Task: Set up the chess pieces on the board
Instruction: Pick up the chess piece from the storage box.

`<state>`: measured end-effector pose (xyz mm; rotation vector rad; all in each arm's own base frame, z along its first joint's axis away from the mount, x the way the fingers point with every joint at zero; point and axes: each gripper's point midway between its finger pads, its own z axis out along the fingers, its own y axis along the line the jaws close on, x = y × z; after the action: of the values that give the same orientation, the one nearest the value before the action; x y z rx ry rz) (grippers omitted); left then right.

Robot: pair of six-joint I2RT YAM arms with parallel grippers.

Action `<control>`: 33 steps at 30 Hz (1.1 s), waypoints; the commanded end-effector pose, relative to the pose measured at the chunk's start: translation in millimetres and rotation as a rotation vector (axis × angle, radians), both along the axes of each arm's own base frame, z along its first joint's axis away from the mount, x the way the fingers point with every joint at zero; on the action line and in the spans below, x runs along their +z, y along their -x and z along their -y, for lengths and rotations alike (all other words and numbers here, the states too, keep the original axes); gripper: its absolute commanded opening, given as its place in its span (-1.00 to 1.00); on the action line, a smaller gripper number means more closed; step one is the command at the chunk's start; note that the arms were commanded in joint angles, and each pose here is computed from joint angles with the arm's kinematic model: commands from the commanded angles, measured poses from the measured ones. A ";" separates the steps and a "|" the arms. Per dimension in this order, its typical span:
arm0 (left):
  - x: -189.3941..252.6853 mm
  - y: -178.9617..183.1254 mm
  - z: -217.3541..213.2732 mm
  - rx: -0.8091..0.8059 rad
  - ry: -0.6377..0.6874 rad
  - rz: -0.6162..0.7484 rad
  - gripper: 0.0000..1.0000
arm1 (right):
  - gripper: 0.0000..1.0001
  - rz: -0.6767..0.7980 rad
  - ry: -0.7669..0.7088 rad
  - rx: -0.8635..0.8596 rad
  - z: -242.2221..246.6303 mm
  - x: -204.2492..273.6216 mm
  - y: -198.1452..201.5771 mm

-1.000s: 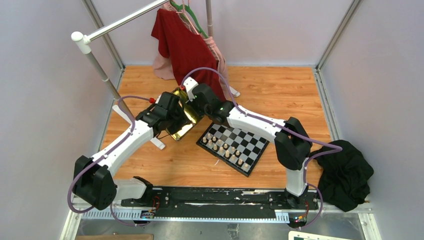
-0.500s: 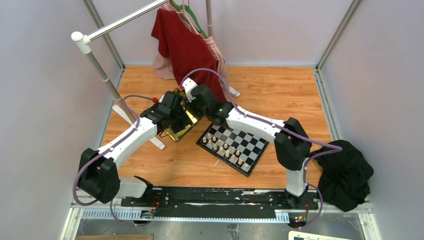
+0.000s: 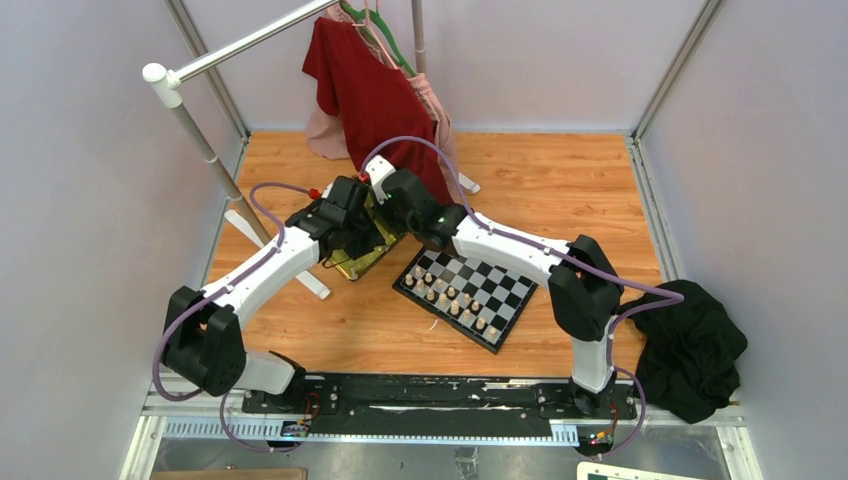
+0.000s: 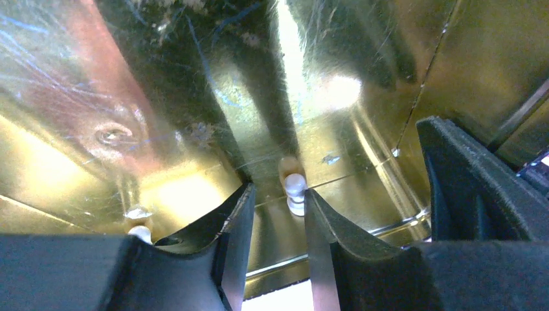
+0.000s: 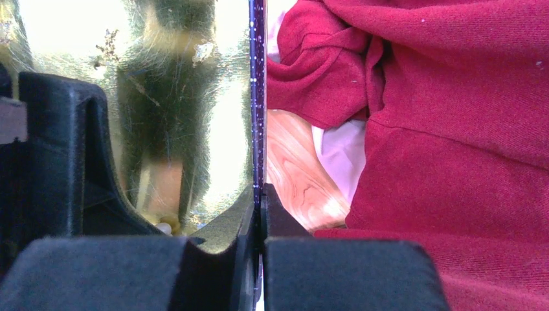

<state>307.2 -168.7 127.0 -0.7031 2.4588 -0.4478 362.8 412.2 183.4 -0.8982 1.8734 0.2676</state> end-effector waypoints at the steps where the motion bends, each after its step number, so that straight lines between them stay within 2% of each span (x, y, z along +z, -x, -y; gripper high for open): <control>1: 4.4 -13.9 -2.8 0.019 -0.028 0.031 -0.22 | -1.00 0.037 -0.096 0.018 -9.0 35.2 10.1; 12: -0.3 -18.4 3.3 -0.004 -0.018 0.028 -0.51 | -1.00 0.039 -0.092 0.017 -8.9 34.7 8.9; 16: 2.4 -18.2 0.3 0.001 -0.028 0.040 -0.68 | -1.00 0.034 -0.094 0.019 -11.1 33.6 8.4; 21: 7.8 -18.4 -3.3 0.012 -0.034 0.063 -0.99 | -1.00 0.034 -0.091 0.017 -11.8 33.0 7.6; 33: 28.1 -13.6 -25.4 0.058 -0.091 0.143 -1.00 | -1.00 0.020 -0.070 0.007 -12.3 23.1 5.1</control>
<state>315.7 -158.8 139.7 -0.6788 2.3899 -0.4012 362.4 409.7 178.9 -0.8866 1.8879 0.2620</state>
